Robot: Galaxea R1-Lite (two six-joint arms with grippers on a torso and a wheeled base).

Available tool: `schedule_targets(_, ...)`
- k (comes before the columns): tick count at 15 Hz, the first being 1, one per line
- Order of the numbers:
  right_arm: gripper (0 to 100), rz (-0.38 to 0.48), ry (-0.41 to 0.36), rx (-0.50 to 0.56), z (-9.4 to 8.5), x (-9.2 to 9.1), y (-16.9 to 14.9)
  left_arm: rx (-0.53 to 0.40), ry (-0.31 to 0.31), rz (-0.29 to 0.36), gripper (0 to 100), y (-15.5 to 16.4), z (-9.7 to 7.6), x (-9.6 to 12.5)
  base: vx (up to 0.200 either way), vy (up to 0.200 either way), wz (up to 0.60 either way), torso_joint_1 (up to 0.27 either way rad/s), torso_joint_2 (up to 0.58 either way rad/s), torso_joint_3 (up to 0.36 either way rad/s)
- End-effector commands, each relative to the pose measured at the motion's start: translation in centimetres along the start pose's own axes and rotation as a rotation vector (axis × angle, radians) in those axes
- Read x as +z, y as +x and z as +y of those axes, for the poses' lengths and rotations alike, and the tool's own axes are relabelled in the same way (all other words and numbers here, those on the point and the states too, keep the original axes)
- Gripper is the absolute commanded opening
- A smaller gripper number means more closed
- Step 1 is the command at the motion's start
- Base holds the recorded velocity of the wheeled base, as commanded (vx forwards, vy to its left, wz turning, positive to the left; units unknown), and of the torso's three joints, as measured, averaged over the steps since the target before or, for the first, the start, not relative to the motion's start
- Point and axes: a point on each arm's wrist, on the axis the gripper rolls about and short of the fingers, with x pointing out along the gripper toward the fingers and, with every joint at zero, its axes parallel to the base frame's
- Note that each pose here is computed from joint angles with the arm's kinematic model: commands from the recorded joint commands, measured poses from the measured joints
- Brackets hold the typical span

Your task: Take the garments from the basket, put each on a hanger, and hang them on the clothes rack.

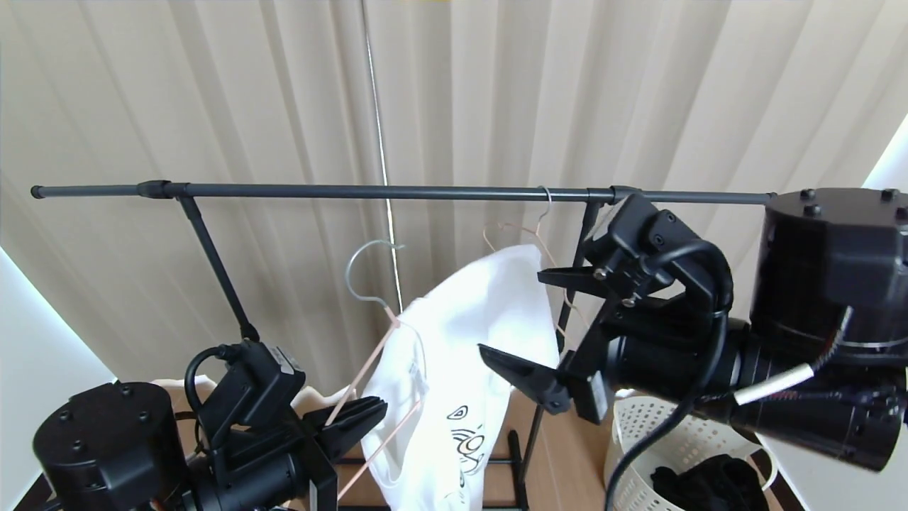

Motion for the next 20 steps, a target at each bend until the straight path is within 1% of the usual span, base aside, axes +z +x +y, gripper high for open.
schedule_targets(1,100,0.03,-0.108,0.067,-5.4,0.3,-2.9,-0.018,0.01,0.043,0,0.0,0.6,-1.0,0.0,0.0,0.0,0.0,0.0,0.0)
schedule_targets(2,100,0.052,-0.17,0.125,-6.8,0.3,-3.4,-0.041,0.028,0.054,0,0.0,0.5,-1.2,0.0,0.0,0.0,0.0,0.0,0.0)
schedule_targets(3,100,0.06,-0.189,0.139,-7.2,0.3,-3.5,-0.046,0.036,0.058,0,0.1,0.5,-1.3,0.0,0.0,0.0,0.0,0.0,0.0)
schedule_targets(4,100,0.127,-0.261,0.249,-8.7,0.4,-3.6,-0.081,0.085,0.087,0,0.5,0.4,-1.9,0.0,0.0,0.0,0.0,0.0,0.0)
schedule_targets(6,100,0.193,-0.347,0.36,-10.5,0.2,-3.1,-0.156,0.131,0.084,0,0.7,0.2,-2.1,0.0,0.0,0.0,0.0,0.0,0.0)
schedule_targets(7,100,0.211,-0.376,0.396,-11.2,0.2,-2.8,-0.186,0.145,0.078,0,0.7,0.1,-2.1,0.0,0.0,0.0,0.0,0.0,0.0)
schedule_targets(8,100,0.24,-0.39,0.475,-12.2,0.2,-2.2,-0.232,0.168,0.068,0,0.6,0.0,-2.2,0.0,0.0,0.0,0.0,0.0,0.0)
schedule_targets(10,100,0.29,-0.348,0.53,-12.6,0.5,-1.4,-0.272,0.188,0.064,0,0.6,-0.3,-2.2,0.0,0.0,0.0,0.0,0.0,0.0)
schedule_targets(11,100,0.312,-0.334,0.57,-12.4,0.3,-0.3,-0.298,0.2,0.053,0,0.6,-0.7,-2.1,0.0,0.0,0.0,0.0,0.0,0.0)
schedule_targets(12,100,0.315,-0.338,0.598,-11.8,0.2,0.4,-0.317,0.207,0.047,0,0.7,-1.0,-2.0,0.0,0.0,0.0,0.0,0.0,0.0)
schedule_targets(14,100,0.32,-0.341,0.635,-10.9,0.2,1.0,-0.332,0.211,0.045,0,0.8,-1.4,-2.0,0.0,0.0,0.0,0.0,0.0,0.0)
schedule_targets(15,100,0.322,-0.346,0.656,-10.3,0.2,1.3,-0.332,0.21,0.047,0,0.8,-1.4,-2.0,0.0,0.0,0.0,0.0,0.0,0.0)
schedule_targets(17,100,0.334,-0.343,0.683,-9.7,-0.1,1.9,-0.331,0.212,0.042,0,0.9,-1.3,-1.9,0.0,0.0,0.0,0.0,0.0,0.0)
schedule_targets(20,100,0.382,-0.315,0.729,-9.1,-0.8,2.3,-0.333,0.212,0.044,0,1.1,-1.3,-1.9,0.0,0.0,0.0,0.0,0.0,0.0)
